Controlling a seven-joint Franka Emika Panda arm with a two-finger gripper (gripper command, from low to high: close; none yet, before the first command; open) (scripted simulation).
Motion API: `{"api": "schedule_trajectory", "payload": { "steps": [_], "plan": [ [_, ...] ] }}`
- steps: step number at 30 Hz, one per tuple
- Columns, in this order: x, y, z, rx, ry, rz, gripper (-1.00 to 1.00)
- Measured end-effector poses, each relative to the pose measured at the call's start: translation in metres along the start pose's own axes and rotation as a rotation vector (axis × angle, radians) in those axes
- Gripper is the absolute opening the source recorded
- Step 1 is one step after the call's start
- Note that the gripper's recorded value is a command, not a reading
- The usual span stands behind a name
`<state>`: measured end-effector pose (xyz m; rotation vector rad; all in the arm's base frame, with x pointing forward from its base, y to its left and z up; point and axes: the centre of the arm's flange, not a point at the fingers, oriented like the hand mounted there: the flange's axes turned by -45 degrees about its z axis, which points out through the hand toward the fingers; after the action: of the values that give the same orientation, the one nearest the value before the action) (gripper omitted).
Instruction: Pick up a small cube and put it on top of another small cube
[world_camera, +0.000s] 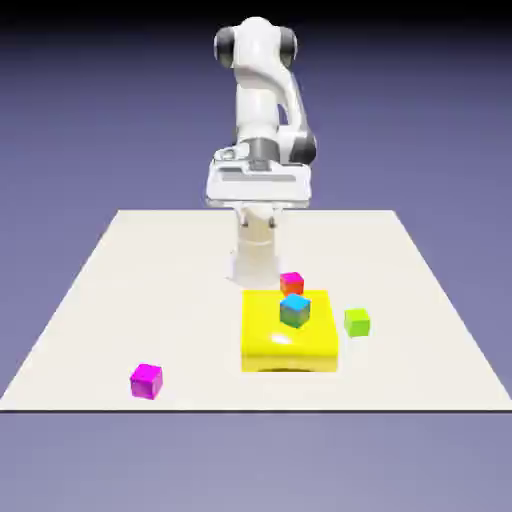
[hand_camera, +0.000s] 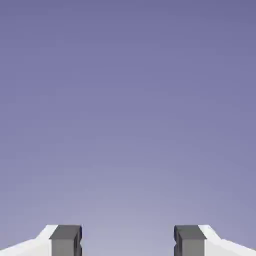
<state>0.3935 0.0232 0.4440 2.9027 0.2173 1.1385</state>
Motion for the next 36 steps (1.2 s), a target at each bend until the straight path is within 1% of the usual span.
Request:
{"api": "schedule_trajectory", "payload": {
  "steps": [4,9,14,19,20,22,28,29,31,36],
  "plan": [
    [-0.022,-0.065,0.04,0.106,-0.152,-0.281,0.0],
    [-0.066,-0.145,0.077,0.237,-0.322,-0.651,0.0],
    [-0.128,-0.218,0.098,0.363,-0.475,-1.037,0.0],
    [-0.206,-0.283,0.102,0.486,-0.61,-1.452,0.0],
    [-0.221,-0.289,0.104,0.505,-0.64,-1.524,0.0],
    [-0.226,-0.29,0.106,0.512,-0.655,-1.551,0.0],
    [-0.269,-0.288,0.153,0.512,-0.655,-1.552,0.0],
    [-0.273,-0.287,0.157,0.512,-0.655,-1.552,-1.0],
    [-0.273,-0.287,0.157,0.512,-0.655,-1.552,-1.0],
    [-0.236,-0.291,0.118,0.511,-0.655,-1.551,-1.0]
  ]
}}
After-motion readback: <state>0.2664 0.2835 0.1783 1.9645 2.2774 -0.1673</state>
